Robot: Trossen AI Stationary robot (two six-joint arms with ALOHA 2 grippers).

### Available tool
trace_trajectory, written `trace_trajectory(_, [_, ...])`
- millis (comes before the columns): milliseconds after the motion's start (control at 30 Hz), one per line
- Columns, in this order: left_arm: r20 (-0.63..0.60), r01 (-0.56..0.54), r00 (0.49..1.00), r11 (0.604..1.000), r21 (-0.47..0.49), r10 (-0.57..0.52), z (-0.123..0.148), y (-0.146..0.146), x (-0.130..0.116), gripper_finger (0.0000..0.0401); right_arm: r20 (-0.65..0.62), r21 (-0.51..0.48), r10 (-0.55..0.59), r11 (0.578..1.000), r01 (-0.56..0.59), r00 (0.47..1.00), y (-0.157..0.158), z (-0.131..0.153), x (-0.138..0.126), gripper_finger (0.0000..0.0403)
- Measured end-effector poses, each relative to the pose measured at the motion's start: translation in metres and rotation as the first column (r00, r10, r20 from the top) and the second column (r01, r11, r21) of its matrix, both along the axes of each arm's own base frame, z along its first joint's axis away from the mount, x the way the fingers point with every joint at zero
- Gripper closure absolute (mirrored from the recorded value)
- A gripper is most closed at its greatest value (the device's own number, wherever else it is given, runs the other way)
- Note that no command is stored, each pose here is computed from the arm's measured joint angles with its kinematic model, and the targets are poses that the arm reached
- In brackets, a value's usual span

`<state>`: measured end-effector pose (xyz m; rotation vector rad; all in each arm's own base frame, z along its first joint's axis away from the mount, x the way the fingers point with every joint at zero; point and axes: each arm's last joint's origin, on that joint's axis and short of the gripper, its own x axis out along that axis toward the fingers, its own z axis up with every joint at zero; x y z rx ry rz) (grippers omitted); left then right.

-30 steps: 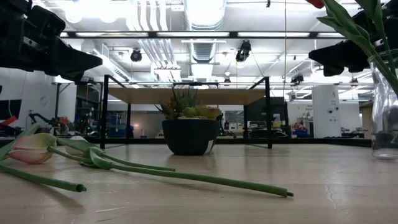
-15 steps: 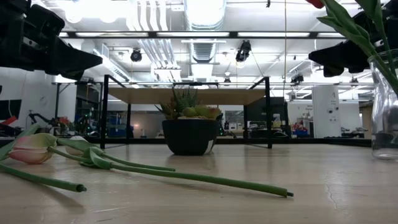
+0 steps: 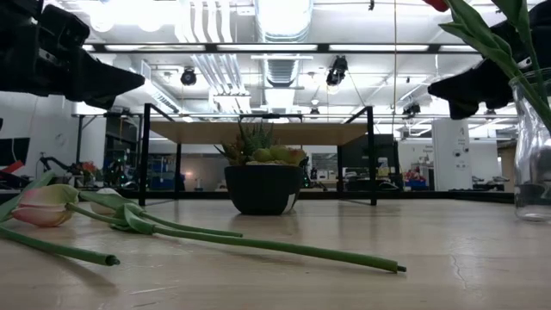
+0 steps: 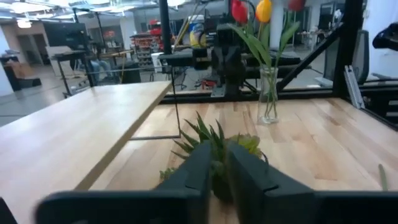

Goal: Pick and place flowers into a vace then onto a shelf
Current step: Put the white flower into the left transparent vase

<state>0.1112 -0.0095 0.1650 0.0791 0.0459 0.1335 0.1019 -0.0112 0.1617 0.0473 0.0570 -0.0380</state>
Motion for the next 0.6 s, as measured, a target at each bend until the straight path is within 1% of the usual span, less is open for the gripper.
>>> trace_trajectory(67, [0.035,0.0,0.999,1.0,-0.015,0.0,0.003,0.0,0.0,0.0331,0.0,-0.016,-0.001,1.0,0.001,1.0,0.0,0.0,0.0,0.0374])
trace_trajectory(167, [0.148,0.007,0.989,0.997,-0.076,0.004,0.014,0.0,0.0,0.027,0.01,-0.05,-0.028,0.998,0.028,1.0,-0.001,0.001,0.0,0.0374])
trace_trajectory(233, [0.255,0.019,0.967,0.994,-0.105,0.008,0.024,0.0,0.0,0.0236,0.016,-0.073,-0.056,0.996,0.057,0.998,-0.002,0.002,0.0,0.0374])
trace_trajectory(300, [0.369,0.022,0.929,0.996,-0.089,0.012,0.036,0.0,-0.003,0.0214,0.015,-0.093,-0.083,0.992,0.084,0.996,-0.003,0.002,0.0,0.0374])
trace_trajectory(367, [0.46,0.027,0.888,0.995,-0.093,0.019,0.045,0.001,-0.005,0.0202,0.014,-0.108,-0.105,0.989,0.106,0.994,-0.003,0.002,0.0,0.0374])
trace_trajectory(433, [0.511,0.033,0.859,0.994,-0.101,0.023,0.05,0.001,-0.007,0.0198,0.013,-0.123,-0.123,0.985,0.123,0.992,-0.004,0.002,0.0,0.0374])
trace_trajectory(500, [0.519,0.037,0.855,0.993,-0.108,0.025,0.051,0.001,-0.006,0.0196,0.012,-0.137,-0.129,0.982,0.129,0.992,-0.004,0.002,0.0,0.0374])
trace_trajectory(600, [0.496,0.051,0.868,0.989,-0.138,0.024,0.048,0.0,-0.003,0.0196,0.012,-0.152,-0.127,0.98,0.127,0.992,-0.004,0.002,0.0,0.0374])
